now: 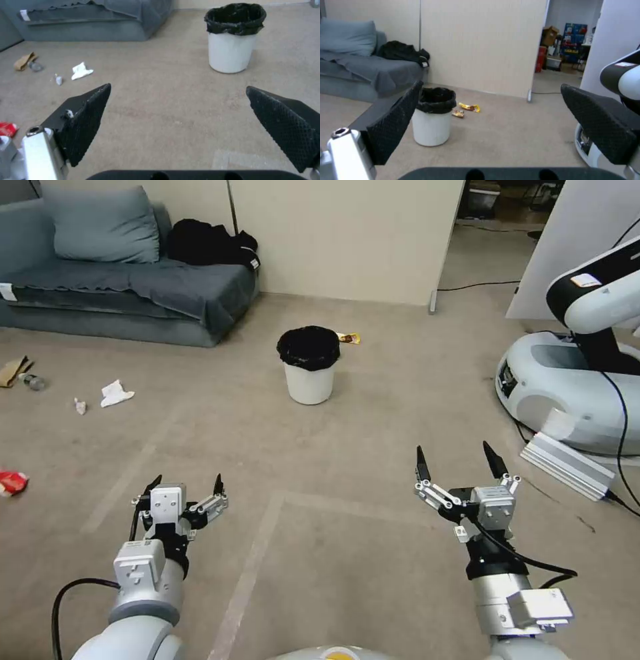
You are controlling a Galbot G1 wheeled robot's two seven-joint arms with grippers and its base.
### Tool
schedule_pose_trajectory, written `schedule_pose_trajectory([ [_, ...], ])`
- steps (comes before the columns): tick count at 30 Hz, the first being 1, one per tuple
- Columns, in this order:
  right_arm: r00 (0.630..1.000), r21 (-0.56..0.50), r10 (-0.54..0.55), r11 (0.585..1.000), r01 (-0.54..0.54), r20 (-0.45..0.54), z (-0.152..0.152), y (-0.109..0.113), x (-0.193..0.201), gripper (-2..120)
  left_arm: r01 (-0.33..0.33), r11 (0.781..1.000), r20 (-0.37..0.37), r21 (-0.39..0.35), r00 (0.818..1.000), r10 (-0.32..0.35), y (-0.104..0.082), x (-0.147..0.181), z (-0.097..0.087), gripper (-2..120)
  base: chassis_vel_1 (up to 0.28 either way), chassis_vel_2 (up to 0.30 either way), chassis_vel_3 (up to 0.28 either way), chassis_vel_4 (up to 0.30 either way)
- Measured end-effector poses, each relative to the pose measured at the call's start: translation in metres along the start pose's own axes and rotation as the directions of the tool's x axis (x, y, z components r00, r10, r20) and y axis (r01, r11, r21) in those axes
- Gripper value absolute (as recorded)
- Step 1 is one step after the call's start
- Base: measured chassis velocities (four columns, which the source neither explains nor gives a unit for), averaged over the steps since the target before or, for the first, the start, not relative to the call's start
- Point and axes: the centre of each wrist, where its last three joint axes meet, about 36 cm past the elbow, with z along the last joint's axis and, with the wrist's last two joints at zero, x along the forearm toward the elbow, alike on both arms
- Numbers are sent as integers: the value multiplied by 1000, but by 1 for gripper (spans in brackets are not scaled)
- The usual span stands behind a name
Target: Pick up the trash bin, then pick up the garbage from the floor and place it into the trash bin.
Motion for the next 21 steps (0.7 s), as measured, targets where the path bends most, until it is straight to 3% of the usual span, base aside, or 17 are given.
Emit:
schedule_pose_trajectory([
  [21, 1000, 2, 0, 1000, 0, -1, 0, 0, 0, 100, 5, 1000, 7, -8, 1000, -5, 0, 0, 0, 99, -148, 146, 144, -147],
])
